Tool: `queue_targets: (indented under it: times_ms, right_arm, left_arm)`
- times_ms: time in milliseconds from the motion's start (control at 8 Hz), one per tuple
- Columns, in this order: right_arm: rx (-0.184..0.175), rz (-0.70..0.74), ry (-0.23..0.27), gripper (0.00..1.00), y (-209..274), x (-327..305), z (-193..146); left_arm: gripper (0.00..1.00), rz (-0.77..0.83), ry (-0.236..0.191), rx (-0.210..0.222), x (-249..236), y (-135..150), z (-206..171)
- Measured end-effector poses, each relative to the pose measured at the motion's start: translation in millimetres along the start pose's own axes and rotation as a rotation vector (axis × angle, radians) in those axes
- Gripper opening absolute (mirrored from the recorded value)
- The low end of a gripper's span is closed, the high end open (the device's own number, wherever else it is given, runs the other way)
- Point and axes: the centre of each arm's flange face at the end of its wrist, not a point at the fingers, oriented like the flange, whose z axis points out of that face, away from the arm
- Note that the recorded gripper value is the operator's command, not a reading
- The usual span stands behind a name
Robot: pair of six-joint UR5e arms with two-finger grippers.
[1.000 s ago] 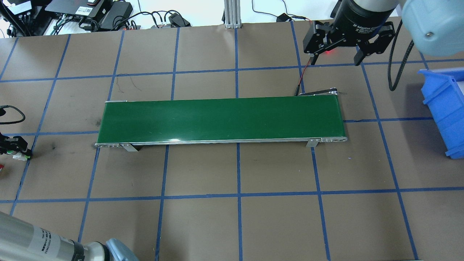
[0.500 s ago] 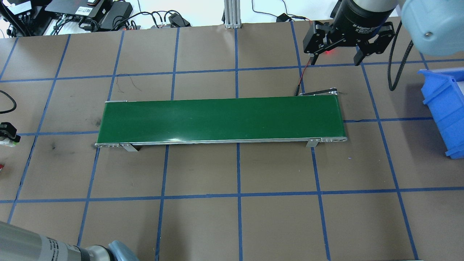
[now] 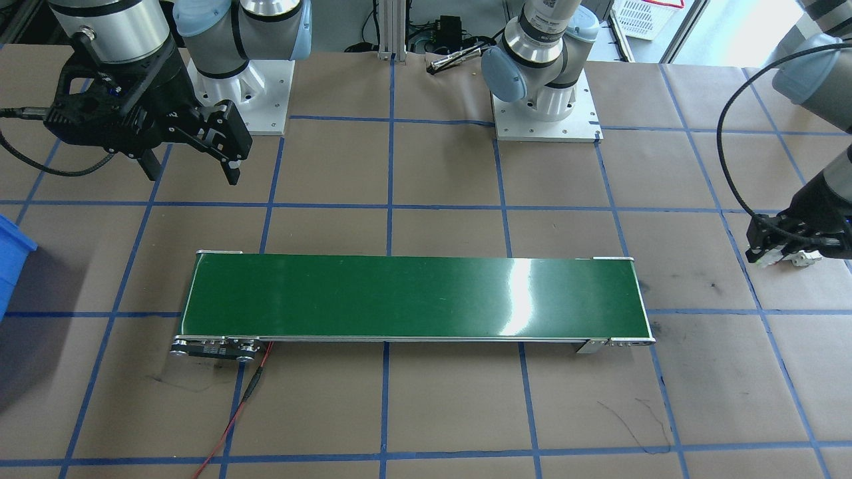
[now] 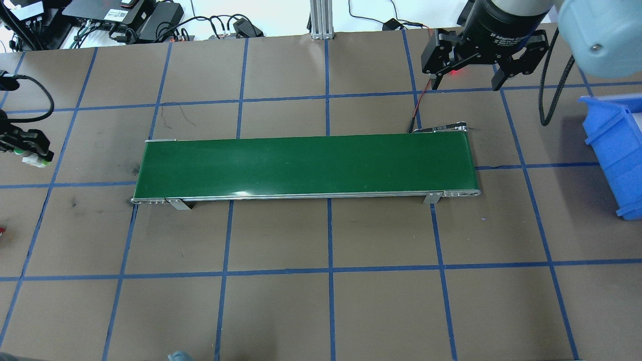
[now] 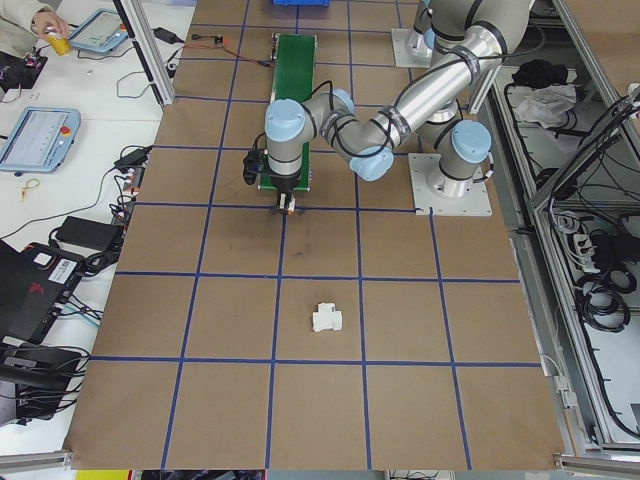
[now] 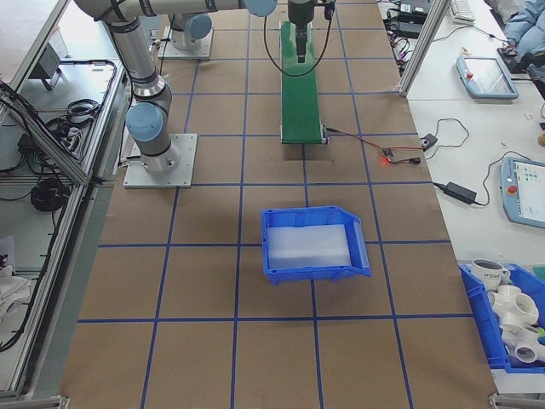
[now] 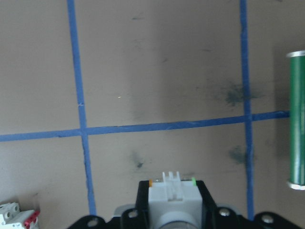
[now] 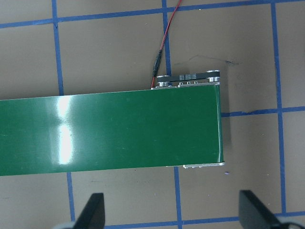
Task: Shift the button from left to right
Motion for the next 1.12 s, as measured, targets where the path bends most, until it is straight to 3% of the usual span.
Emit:
queue_targets:
  times_ms: [250, 500, 750, 1125]
  right_arm:
    - [0.000, 0.001, 0.004, 1.00, 0.0, 1.1, 0.0]
    - [-0.001, 0.000, 0.005, 1.00, 0.3, 1.1, 0.0]
    - [0.000, 0.001, 0.010, 1.00, 0.1, 2.2, -0.2]
    - [-0.003, 0.002, -0.002, 1.00, 0.1, 0.9, 0.5]
  left_arm:
    - [0.00, 0.099, -0.025, -0.029, 90.0, -27.8, -5.5]
    - [0.00, 0.148, -0.030, -0.028, 153.9, -42.4, -4.9]
    - [0.00, 0.154, -0.032, -0.010, 167.6, -51.2, 0.9]
    - [0.00, 0.142, -0.020, -0.025, 164.6, -65.6, 36.8]
